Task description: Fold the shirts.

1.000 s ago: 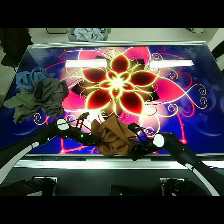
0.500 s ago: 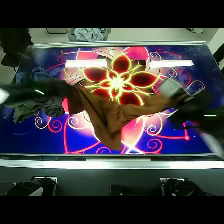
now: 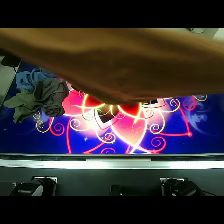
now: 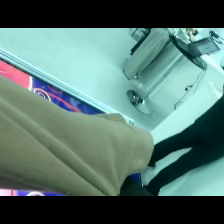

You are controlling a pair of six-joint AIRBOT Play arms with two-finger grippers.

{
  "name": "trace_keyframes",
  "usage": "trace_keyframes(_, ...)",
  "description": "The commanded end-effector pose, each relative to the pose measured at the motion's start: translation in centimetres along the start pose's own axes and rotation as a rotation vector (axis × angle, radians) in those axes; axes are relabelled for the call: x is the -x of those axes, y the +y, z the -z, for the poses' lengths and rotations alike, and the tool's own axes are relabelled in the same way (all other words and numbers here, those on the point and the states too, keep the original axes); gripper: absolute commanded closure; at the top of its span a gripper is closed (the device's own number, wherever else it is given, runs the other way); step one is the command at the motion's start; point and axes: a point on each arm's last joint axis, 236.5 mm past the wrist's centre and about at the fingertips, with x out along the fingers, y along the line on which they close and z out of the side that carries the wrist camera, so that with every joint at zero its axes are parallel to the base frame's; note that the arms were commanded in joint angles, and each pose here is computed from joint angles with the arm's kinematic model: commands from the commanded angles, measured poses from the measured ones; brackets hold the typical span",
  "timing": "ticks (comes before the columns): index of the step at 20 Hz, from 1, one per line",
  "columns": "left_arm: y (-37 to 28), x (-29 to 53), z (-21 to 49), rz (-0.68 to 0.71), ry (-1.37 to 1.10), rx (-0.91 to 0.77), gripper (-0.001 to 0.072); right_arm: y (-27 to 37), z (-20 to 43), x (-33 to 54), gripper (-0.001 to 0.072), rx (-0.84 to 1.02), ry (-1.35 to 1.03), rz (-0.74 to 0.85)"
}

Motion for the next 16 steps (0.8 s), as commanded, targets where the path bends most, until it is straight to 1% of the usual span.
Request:
trace_keyframes(1, 2.0, 1.2, -0.9, -0.111, -0.009, -0.055, 0.0678, 1.6, 4.7, 1.2, 0.0662, -0.015, 0.209, -0.092)
trace_keyframes(3, 4.7, 0.1, 3.3, -0.183, 0.153, -0.078, 0.0677, 5.1, 8.9, 1.6, 0.0662, 0.014, 0.421, -0.211)
trace_keyframes(4, 6.1, -0.5, 6.2, -0.214, 0.256, -0.083, 0.0677, 8.0, 11.2, 2.1, 0.0661, 0.046, 0.546, -0.312)
trace_keyframes(5, 7.8, -1.2, 10.2, -0.239, 0.384, -0.072, 0.0677, 11.2, 13.1, 2.4, 0.0661, 0.085, 0.638, -0.416)
trace_keyframes(7, 10.8, -2.1, 18.9, -0.275, 0.625, -0.026, 0.0677, 19.4, 16.7, 2.9, 0.0661, 0.117, 0.75, -0.675)
trace_keyframes(8, 12.2, -2.6, 23.5, -0.286, 0.719, 0.01, 0.0676, 22.5, 18.9, 2.5, 0.0661, 0.138, 0.801, -0.742)
trace_keyframes(9, 13.5, -3.1, 27.4, -0.297, 0.784, 0.039, 0.0676, 24.8, 21.6, 1.0, 0.0662, 0.167, 0.83, -0.747)
trace_keyframes(11, 16.2, -4.6, 34.1, -0.33, 0.851, 0.081, 0.0676, 27.4, 25.1, -3.4, 0.0662, 0.172, 0.834, -0.651)
trace_keyframes(14, 18.7, -6.9, 41.4, -0.35, 0.924, 0.159, 0.0676, 30.7, 26.1, -10.4, 0.0662, 0.154, 0.79, -0.54)
trace_keyframes(16, 19.1, -8.2, 45.8, -0.347, 0.957, 0.267, 0.0675, 33.0, 26.1, -14.7, 0.0661, 0.126, 0.746, -0.49)
